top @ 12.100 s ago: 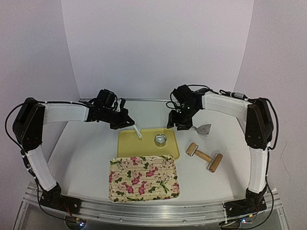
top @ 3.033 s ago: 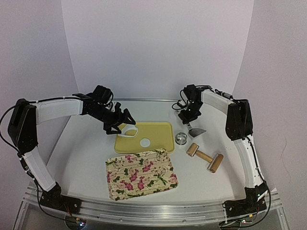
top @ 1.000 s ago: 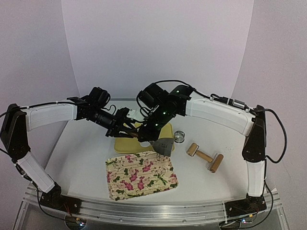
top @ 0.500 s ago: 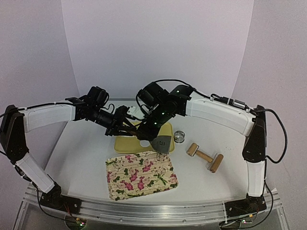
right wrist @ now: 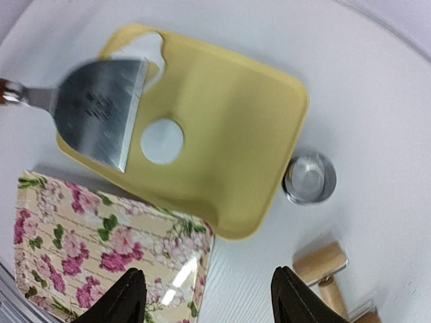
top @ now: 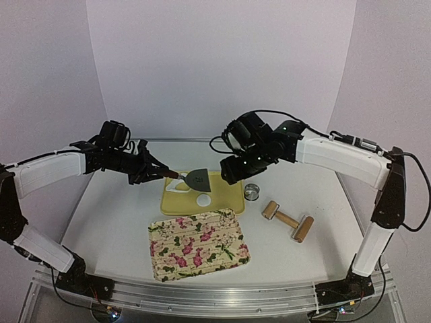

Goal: Roll out the dumpling wrappers from the dough

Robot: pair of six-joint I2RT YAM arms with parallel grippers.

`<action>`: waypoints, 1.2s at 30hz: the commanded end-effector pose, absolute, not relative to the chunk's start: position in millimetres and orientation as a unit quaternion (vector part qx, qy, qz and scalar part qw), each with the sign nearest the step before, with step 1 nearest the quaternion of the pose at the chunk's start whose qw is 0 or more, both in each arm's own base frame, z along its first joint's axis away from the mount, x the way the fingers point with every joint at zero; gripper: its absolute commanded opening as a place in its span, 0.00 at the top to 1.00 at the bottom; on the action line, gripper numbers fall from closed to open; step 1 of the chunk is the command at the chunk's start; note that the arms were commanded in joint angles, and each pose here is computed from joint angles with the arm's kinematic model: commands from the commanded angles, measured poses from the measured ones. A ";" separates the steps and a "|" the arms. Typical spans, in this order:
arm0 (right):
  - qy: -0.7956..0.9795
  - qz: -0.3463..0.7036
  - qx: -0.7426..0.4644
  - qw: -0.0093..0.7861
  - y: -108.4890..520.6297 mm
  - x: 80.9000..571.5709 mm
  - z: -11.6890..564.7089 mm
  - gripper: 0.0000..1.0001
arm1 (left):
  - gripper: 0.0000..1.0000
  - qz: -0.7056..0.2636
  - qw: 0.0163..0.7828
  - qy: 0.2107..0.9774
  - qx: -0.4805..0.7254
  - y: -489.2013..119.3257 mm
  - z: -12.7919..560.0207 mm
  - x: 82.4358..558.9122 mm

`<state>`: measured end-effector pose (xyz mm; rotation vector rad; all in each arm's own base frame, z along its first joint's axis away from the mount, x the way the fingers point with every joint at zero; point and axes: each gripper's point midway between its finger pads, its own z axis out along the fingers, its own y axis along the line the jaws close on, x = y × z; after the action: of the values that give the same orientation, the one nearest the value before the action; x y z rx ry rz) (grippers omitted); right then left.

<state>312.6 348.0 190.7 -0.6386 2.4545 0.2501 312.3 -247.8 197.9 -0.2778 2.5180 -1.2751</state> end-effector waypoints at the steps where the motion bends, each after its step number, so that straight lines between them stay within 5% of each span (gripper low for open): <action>1: 0.958 0.101 -0.140 0.229 331.1 289.7 137.7 0.38 | 1.00 -0.439 0.190 0.870 -0.120 -230.6 210.8 319.8; 17: 0.981 0.057 -0.125 0.137 334.2 280.1 31.8 0.55 | 1.00 -0.443 0.173 0.872 -0.112 -229.5 209.5 310.9; 28: 0.984 0.093 -0.112 0.100 334.3 258.5 21.6 0.99 | 1.00 -0.426 0.175 0.881 -0.111 -223.9 207.5 308.4; 36: 0.989 0.092 -0.082 0.087 319.3 221.7 29.7 1.00 | 1.00 -0.411 0.172 0.889 -0.104 -221.7 200.8 308.1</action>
<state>242.6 329.3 19.6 -0.2794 2.9341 0.3210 303.1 -223.1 181.0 -0.3626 2.5872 -1.1648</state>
